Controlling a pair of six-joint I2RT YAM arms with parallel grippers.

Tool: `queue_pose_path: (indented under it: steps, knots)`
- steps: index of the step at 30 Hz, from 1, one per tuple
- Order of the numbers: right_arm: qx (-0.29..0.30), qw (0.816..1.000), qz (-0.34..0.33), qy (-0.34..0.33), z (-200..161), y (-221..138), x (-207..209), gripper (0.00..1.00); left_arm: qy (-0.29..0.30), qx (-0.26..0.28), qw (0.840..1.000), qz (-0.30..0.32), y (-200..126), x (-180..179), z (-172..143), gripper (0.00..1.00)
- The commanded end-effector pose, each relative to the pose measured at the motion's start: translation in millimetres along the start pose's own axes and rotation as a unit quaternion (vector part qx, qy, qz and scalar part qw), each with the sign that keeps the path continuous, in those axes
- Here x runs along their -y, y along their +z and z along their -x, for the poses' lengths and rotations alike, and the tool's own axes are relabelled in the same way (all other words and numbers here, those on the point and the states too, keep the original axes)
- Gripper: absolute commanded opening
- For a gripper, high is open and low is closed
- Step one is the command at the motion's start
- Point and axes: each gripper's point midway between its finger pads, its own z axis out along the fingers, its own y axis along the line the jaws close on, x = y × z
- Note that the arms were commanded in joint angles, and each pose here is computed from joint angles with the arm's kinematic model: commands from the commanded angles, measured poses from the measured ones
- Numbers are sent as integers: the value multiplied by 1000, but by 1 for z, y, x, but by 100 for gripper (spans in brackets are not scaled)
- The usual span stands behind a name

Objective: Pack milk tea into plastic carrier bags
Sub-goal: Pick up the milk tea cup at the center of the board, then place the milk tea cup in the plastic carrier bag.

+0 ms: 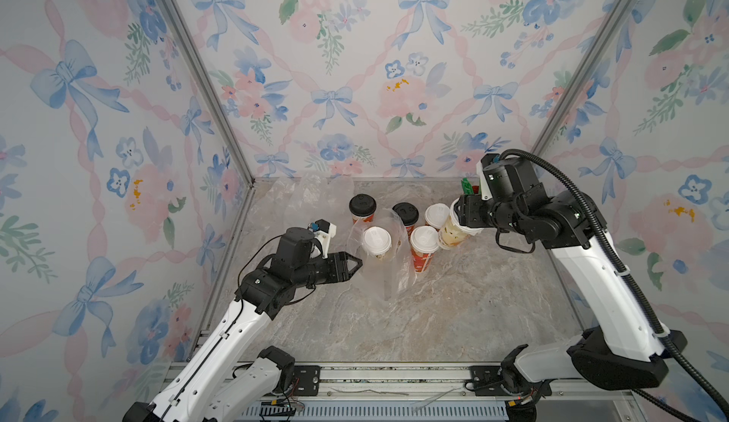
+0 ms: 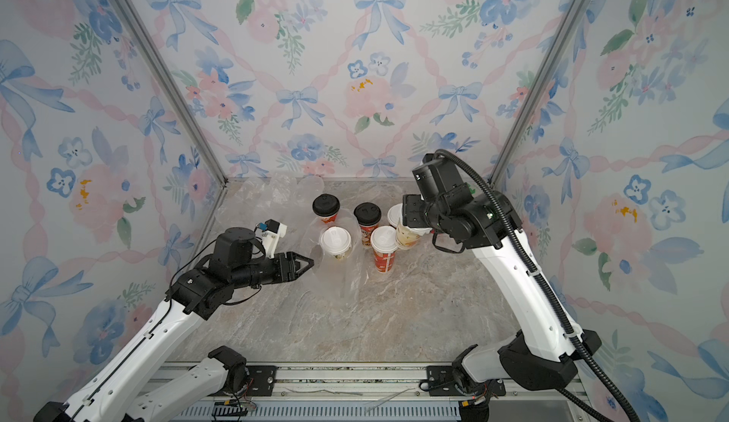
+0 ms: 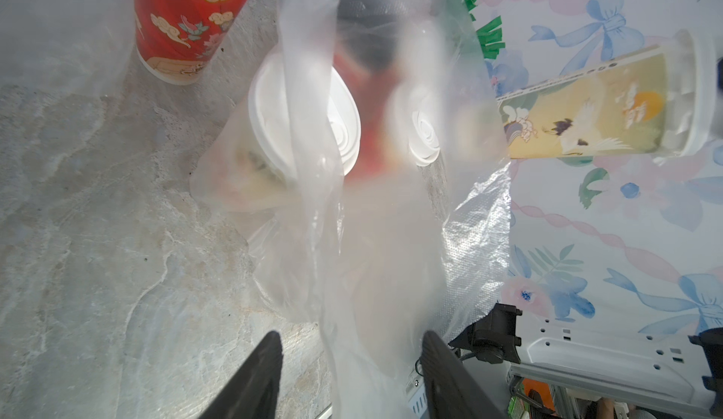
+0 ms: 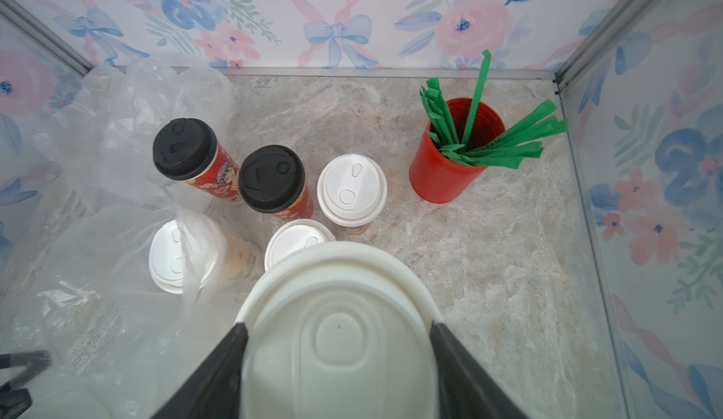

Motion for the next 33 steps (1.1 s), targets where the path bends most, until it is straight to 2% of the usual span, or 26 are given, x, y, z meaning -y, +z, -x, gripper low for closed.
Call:
queue_pose_path:
  steps: [1, 8, 10, 22, 33]
  knots:
    - [-20, 1000, -3, -16, -4, -12, -11, 68, -6, -9, 1000, 8, 3, -4, -10, 58]
    - [13, 998, 53, -32, 15, -41, -54, 67, 3, -16, 1000, 4, 4, 2, -19, 47]
    - [12, 997, 65, -39, 16, -37, -72, 67, 3, -17, 1000, 4, 4, 2, -21, 42]
    - [57, 987, 145, -38, 24, -72, -115, 65, 3, -25, 1000, -3, 4, 6, -30, 19]
    - [89, 971, 220, -36, 29, -102, -149, 63, 5, -32, 999, -3, 7, 8, -32, 12]
